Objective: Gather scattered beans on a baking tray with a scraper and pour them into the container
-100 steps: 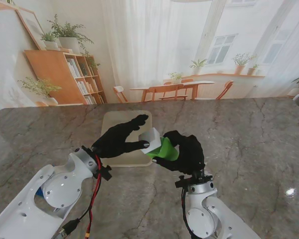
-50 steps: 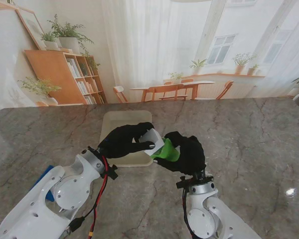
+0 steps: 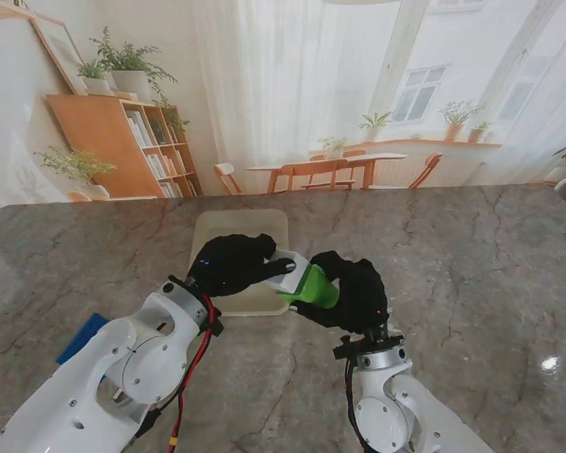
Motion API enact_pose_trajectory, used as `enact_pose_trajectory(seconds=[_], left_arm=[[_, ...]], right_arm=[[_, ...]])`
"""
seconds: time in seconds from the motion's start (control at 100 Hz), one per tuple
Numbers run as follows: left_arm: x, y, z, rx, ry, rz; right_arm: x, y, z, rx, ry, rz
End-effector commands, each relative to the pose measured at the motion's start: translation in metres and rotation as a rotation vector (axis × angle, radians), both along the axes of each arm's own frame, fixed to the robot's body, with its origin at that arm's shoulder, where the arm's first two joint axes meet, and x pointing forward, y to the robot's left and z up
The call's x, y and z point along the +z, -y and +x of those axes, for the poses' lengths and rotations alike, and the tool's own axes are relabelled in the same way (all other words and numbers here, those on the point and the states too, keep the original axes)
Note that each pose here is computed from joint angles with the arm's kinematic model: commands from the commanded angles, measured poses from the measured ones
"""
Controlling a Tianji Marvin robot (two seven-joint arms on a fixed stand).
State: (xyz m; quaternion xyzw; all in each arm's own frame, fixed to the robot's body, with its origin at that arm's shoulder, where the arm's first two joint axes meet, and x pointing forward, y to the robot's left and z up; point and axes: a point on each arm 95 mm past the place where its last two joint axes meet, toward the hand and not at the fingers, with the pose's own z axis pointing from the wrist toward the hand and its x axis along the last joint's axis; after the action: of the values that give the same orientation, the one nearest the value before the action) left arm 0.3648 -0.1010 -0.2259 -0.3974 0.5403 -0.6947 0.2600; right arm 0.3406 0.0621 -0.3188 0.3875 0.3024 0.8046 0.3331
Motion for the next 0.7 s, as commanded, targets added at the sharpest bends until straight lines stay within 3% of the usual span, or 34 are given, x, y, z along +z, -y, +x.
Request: enact_pose_trajectory(seconds=[0.0,0.48,0.56,0.69], left_arm=[[-0.004,0.003,-0.003,-0.007,-0.021,-0.007],[0.014,-0.011,-0.009,0.046,0.065,-0.082],[0.014,-0.013,-0.013,0.065,0.043,-0.104],[0.010,-0.009,-0.018,0.082,-0.049,-0.155]], right_arm=[[0.006,-0.006,0.000,0.020,0.006,0.009],[0.005,-0.006,0.001,0.015,-0.008,0.026],[0.005,-0.005,0.002,0.012,-0.008,0.027],[0.005,-0.005,0.002,0.011,-0.007,0.023]])
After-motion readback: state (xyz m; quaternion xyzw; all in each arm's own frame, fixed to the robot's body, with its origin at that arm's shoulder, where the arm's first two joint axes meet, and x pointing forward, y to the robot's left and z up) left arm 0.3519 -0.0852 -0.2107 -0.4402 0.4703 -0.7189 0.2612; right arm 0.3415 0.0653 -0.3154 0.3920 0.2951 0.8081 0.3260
